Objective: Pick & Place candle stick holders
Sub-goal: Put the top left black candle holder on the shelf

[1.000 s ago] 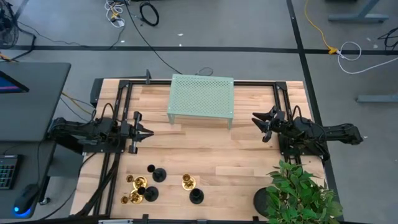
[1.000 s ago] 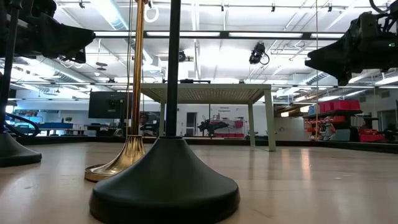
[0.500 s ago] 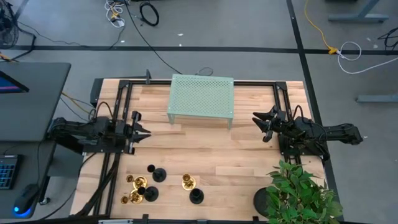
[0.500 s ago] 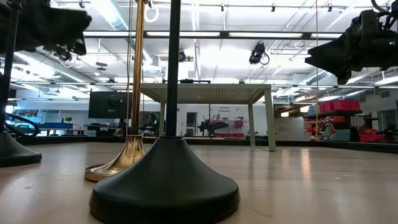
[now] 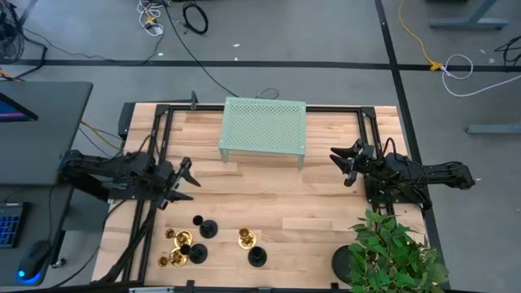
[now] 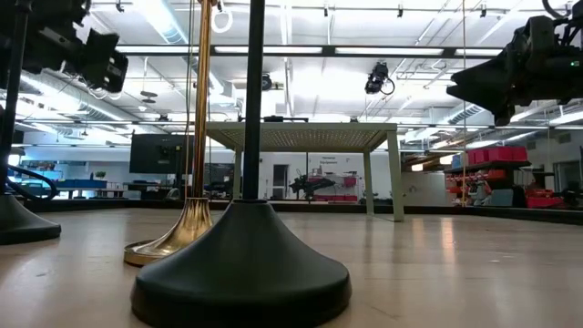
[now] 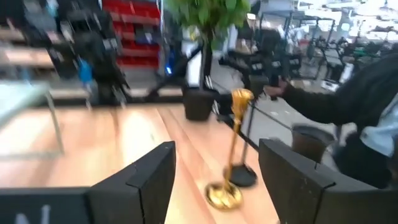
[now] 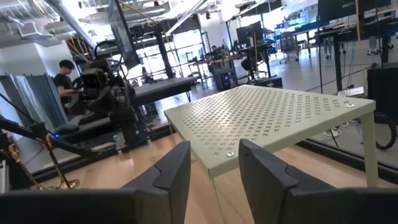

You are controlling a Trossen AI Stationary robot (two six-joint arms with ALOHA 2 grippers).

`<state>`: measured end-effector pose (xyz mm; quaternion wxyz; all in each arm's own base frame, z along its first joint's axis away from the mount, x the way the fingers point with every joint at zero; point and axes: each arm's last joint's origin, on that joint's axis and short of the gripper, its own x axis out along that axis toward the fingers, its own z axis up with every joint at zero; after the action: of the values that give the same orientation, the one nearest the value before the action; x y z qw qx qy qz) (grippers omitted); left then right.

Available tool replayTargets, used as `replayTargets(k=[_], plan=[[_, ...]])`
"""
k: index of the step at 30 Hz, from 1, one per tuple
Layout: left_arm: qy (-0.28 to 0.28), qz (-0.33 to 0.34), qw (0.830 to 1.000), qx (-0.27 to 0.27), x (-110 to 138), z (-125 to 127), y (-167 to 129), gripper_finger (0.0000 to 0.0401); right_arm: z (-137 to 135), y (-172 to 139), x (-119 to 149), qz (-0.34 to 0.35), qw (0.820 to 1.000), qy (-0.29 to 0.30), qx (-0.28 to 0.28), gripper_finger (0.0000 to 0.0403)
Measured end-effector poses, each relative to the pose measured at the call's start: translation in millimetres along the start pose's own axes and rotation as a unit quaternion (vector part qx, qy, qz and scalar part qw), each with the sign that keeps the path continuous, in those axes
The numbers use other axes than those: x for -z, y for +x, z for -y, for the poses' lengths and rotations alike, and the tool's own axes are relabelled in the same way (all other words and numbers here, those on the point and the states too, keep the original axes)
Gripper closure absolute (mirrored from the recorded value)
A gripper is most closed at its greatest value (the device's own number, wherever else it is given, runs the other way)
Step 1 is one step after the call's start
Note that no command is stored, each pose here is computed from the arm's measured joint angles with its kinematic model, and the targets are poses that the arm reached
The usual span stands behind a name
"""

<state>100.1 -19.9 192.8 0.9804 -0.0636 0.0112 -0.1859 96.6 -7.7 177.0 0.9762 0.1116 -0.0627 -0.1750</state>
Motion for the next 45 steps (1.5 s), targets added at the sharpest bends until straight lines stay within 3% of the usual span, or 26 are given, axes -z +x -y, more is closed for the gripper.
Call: replayTargets(k=[4, 12, 17, 34, 45], plan=[[-0.051, -0.058, 0.997, 0.011, 10.6, -0.1, 2.7, 0.0170, 0.1, 0.0, 0.5, -0.002, 1.000, 0.009, 0.001, 0.0266], [-0.095, -0.104, 0.988, 0.067, 17.5, 8.7, 8.6, 0.0181, 0.2, 0.0, 0.4, -0.002, 1.000, 0.009, 0.002, 0.0266], [-0.090, -0.110, 0.986, 0.092, 18.5, 16.2, 12.9, 0.0181, 0.2, 0.0, 0.5, -0.002, 1.000, 0.009, 0.002, 0.0266], [-0.027, -0.110, 0.991, 0.071, 26.3, 35.6, 39.3, 0.0181, 0.0, 0.0, -0.3, 0.002, 1.000, 0.011, 0.001, 0.0266], [-0.023, -0.098, 0.992, 0.077, 31.8, 40.1, 56.6, 0.0181, 0.0, 0.0, -0.3, 0.002, 1.000, 0.011, 0.001, 0.0266]])
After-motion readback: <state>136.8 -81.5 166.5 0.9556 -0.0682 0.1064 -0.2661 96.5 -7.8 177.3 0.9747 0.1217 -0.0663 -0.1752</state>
